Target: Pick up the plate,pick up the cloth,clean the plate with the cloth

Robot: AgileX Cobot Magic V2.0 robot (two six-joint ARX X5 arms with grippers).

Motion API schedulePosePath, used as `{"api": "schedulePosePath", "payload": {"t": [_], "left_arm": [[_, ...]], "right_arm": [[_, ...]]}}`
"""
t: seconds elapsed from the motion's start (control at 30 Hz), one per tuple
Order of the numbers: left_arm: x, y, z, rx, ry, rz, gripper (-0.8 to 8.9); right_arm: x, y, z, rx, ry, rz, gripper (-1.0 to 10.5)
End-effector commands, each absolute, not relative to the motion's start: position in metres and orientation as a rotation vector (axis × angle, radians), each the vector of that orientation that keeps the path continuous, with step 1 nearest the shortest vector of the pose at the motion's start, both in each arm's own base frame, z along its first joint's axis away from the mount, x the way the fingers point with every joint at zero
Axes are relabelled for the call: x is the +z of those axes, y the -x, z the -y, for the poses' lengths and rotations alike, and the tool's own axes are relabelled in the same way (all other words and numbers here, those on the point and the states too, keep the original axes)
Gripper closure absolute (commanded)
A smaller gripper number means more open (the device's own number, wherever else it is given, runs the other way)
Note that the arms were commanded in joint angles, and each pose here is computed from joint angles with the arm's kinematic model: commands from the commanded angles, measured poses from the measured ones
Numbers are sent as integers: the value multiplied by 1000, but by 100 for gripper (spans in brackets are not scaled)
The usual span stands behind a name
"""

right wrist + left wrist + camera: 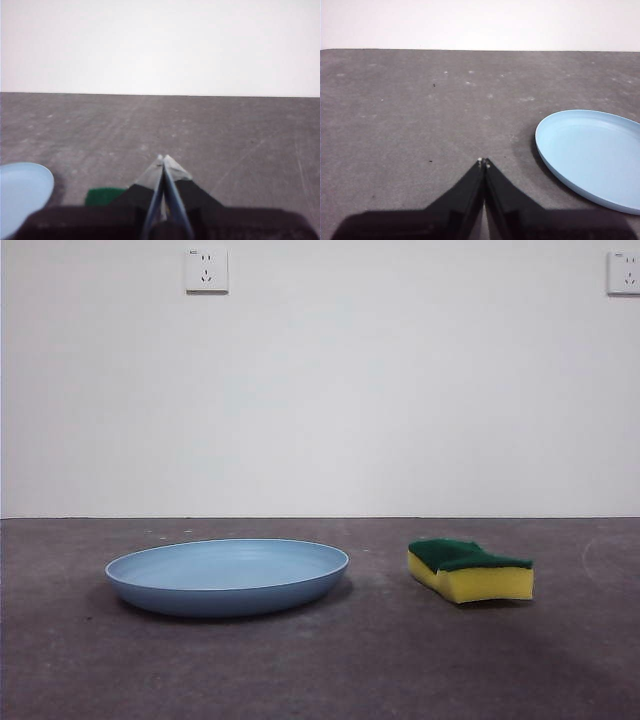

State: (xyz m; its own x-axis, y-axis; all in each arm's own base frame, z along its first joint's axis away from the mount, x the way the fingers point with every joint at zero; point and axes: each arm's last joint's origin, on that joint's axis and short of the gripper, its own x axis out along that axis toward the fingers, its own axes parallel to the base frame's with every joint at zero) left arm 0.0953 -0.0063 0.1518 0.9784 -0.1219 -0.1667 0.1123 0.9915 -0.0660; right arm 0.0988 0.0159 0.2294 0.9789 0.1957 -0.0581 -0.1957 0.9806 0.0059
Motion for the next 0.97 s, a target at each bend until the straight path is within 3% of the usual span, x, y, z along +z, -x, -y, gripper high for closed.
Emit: {"api": "schedulePosePath", "payload": {"t": [0.03,0.43,0.57,0.97], "left_arm": [[148,-96,6,-113,60,-181,814],[148,-96,6,-113,60,-181,814],[148,-96,6,-113,60,-181,814],[148,-96,6,-113,60,-181,814]], "right_arm": [[201,-99,-16,198,5,-83,946],[154,-95,-15,194,-43,-124,946],[148,-95,-15,191,-65,-185,946],[148,-95,-15,183,-80,-184,946]]}}
